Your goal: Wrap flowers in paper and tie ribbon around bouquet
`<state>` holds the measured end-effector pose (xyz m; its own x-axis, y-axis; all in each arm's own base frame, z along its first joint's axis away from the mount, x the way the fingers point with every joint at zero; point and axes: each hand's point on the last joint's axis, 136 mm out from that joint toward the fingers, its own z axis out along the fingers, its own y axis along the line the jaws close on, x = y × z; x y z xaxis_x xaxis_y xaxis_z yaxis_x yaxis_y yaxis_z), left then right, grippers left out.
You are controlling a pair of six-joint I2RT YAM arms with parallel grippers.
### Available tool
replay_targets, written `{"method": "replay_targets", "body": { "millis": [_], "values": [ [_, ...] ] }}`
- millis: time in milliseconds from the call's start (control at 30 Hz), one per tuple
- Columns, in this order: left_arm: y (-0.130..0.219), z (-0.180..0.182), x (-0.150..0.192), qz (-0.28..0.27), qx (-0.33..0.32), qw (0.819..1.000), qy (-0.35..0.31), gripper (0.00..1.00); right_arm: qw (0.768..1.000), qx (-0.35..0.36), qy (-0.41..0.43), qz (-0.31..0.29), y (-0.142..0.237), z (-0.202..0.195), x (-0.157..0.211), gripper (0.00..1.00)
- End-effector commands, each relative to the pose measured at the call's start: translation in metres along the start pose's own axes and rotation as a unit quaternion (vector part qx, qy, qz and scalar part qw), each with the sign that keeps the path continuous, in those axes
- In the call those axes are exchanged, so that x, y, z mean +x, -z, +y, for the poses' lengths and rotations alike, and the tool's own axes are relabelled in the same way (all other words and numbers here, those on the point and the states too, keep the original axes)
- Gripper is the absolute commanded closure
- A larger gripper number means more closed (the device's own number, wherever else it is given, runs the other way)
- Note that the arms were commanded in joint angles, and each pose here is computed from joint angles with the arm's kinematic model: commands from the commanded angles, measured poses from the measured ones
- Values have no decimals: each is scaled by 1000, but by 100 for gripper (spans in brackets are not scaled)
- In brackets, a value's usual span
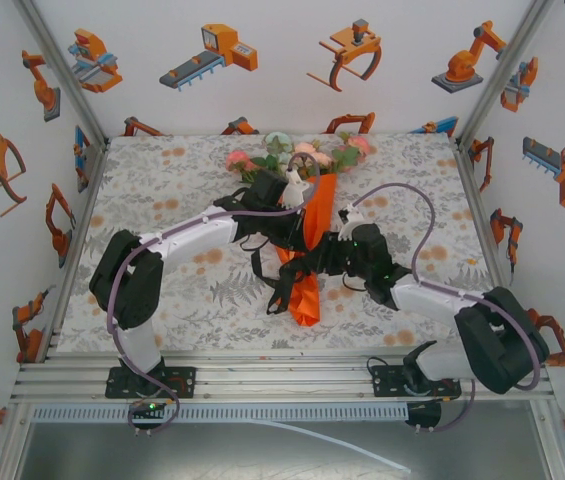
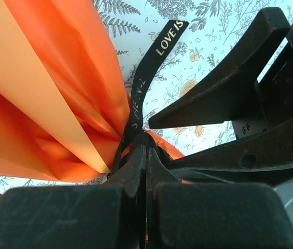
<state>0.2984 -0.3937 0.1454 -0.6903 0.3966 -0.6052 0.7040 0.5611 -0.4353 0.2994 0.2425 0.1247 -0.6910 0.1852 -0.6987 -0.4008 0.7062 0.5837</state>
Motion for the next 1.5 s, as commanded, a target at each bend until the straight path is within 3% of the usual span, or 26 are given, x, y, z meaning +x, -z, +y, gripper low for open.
{"method": "replay_targets", "body": {
  "millis": [0, 167, 267, 367, 467, 600, 767, 933, 1033, 1167, 1333, 1467],
  "values": [
    [13, -9, -9, -20, 13, 1000, -1, 100, 999, -36, 2, -38, -3, 18, -27, 57],
    [14, -12, -8, -20, 18, 1000, 2, 100, 998, -44, 3, -45, -6, 21, -31, 67],
    [16, -15, -9, -22, 22, 1000, 1, 98, 998, -44, 2, -50, -6, 21, -32, 86],
    [18, -14, -10, -27, 13, 1000, 1, 87, 998, -27, -11, -57, -4, 14, -32, 100],
    [25, -5, -13, -42, -17, 999, 9, 69, 998, -19, -19, -59, -2, 10, -30, 100],
    [59, 13, -19, -101, -94, 989, 45, 57, 997, -9, -36, -63, 1, 6, -29, 100],
    [121, 33, 3, -178, -171, 960, 130, 54, 996, 13, -49, -70, 5, 0, -33, 100],
    [145, 55, 58, -202, -192, 923, 264, 54, 996, 14, -49, -77, 5, 2, -39, 100],
    [131, 55, 87, -183, -159, 915, 322, 54, 996, 9, -49, -75, 5, 5, -41, 100],
    [93, 51, 122, -113, -118, 915, 368, 54, 996, 7, -53, -77, 6, 7, -43, 100],
    [64, 38, 124, -92, -64, 928, 356, 55, 996, 8, -52, -71, 6, 8, -42, 100],
    [53, 37, 135, -74, -68, 935, 339, 54, 996, 14, -52, -70, 7, 5, -40, 100]
  ]
}}
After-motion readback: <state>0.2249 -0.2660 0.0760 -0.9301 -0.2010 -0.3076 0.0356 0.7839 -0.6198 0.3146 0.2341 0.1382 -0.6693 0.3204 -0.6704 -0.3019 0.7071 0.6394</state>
